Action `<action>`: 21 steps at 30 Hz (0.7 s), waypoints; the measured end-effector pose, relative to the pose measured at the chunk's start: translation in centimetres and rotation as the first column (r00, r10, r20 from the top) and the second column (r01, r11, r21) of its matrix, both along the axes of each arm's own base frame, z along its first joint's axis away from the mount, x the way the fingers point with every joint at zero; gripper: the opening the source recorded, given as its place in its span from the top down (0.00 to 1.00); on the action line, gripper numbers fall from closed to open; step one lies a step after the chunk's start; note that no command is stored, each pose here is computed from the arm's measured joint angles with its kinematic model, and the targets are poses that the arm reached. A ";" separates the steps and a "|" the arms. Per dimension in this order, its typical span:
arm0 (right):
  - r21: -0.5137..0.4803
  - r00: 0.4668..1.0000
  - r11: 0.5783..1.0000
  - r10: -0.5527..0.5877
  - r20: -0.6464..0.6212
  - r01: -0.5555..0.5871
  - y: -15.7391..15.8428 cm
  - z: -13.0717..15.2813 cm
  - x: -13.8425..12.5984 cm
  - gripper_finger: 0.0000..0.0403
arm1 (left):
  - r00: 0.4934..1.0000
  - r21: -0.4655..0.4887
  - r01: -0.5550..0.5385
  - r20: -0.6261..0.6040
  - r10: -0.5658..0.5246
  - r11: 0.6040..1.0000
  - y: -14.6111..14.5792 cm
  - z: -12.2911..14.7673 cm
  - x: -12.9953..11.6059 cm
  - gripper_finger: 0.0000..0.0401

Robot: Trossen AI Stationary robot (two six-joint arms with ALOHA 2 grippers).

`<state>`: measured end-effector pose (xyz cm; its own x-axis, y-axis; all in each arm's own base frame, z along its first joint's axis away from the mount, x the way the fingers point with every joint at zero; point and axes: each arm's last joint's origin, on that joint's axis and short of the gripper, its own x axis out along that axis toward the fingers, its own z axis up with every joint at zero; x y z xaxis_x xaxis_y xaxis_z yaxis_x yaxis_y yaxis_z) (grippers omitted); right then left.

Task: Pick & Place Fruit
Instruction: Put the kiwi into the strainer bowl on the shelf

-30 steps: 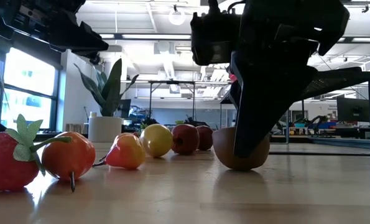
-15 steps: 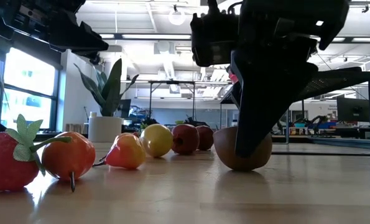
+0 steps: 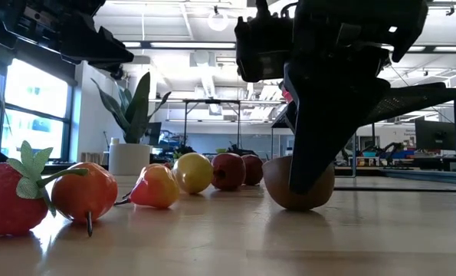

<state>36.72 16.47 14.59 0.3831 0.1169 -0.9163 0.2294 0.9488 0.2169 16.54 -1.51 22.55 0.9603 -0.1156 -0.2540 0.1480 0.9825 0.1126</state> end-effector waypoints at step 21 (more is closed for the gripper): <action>0.039 0.999 0.998 -0.045 0.030 0.043 0.0 1.4 -0.1 0.44 | 1.000 0.000 0.000 0.000 0.000 1.000 0.0 0.0 0.0 0.91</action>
<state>36.61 16.43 15.96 0.4170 0.1339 -0.8990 0.2634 0.9289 0.2605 16.54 -1.51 22.55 0.9603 -0.1157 -0.2537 0.1480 0.9826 0.1124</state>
